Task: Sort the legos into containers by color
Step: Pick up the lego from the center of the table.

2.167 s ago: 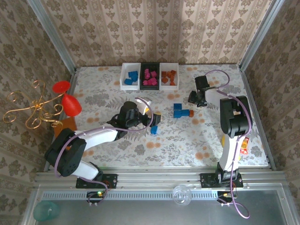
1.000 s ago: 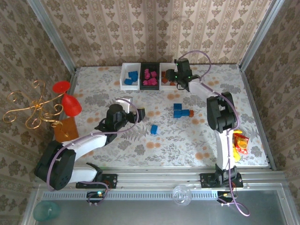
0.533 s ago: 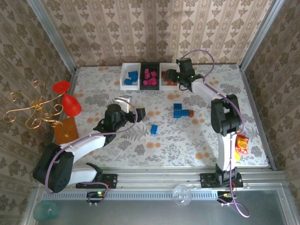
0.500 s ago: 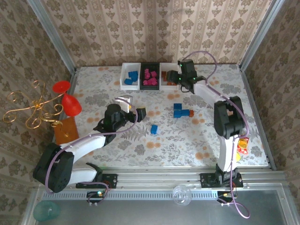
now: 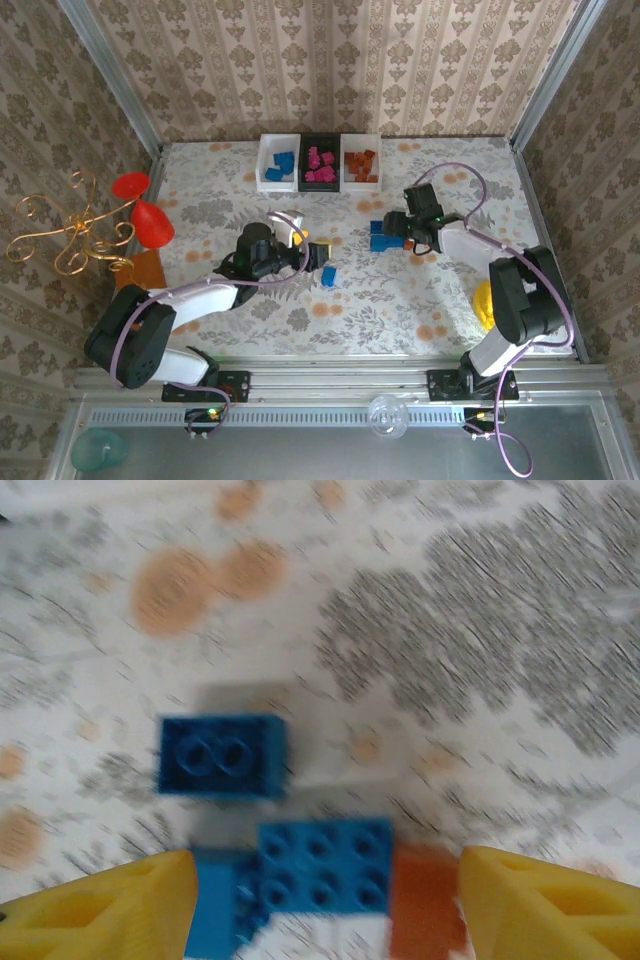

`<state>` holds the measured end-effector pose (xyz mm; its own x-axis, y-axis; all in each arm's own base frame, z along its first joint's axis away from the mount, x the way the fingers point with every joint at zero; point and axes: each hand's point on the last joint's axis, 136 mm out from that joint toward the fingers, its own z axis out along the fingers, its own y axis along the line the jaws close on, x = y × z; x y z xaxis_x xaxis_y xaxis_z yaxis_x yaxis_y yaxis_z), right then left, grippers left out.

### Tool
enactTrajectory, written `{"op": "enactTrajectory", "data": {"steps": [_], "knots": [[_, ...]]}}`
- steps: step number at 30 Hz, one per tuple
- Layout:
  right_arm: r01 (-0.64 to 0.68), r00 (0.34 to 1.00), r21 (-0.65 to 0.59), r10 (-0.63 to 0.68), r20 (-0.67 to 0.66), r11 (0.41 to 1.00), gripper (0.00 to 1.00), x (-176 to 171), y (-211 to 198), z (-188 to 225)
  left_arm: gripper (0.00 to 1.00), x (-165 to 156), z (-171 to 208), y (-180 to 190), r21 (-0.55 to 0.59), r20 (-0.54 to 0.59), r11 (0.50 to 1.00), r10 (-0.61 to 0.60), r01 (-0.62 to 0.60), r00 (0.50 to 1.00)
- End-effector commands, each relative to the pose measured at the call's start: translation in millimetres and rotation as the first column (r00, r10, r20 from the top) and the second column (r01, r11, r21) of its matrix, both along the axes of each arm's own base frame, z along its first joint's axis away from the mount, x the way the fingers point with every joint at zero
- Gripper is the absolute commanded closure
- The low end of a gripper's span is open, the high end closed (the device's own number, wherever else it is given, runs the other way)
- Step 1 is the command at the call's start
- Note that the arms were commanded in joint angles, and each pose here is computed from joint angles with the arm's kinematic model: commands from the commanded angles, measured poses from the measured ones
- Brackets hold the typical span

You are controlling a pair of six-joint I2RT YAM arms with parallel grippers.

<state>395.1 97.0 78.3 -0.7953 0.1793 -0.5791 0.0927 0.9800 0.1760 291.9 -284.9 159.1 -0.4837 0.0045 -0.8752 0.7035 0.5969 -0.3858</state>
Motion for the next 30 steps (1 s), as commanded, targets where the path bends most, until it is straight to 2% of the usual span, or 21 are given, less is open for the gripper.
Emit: {"op": "enactTrajectory", "data": {"steps": [1, 11, 30], "knots": [[0.081, 0.997, -0.071, -0.082, -0.013, 0.994, 0.29, -10.6, -26.2, -2.8, 0.13, 1.4, 17.8, -10.8, -0.034, 0.043, 0.999, -0.034, 0.036, 0.998], [0.091, 0.992, -0.051, -0.095, -0.086, 0.995, 0.42, -8.0, -26.5, -28.0, 0.13, -2.9, 17.1, -17.9, -0.031, 0.041, 0.998, -0.062, 0.063, 0.997], [0.133, 0.983, -0.045, -0.137, -0.124, 0.99, 0.56, -10.6, -42.1, -42.8, 0.13, -3.8, 19.3, -15.9, -0.024, 0.05, 0.998, -0.055, 0.057, 0.997]]}}
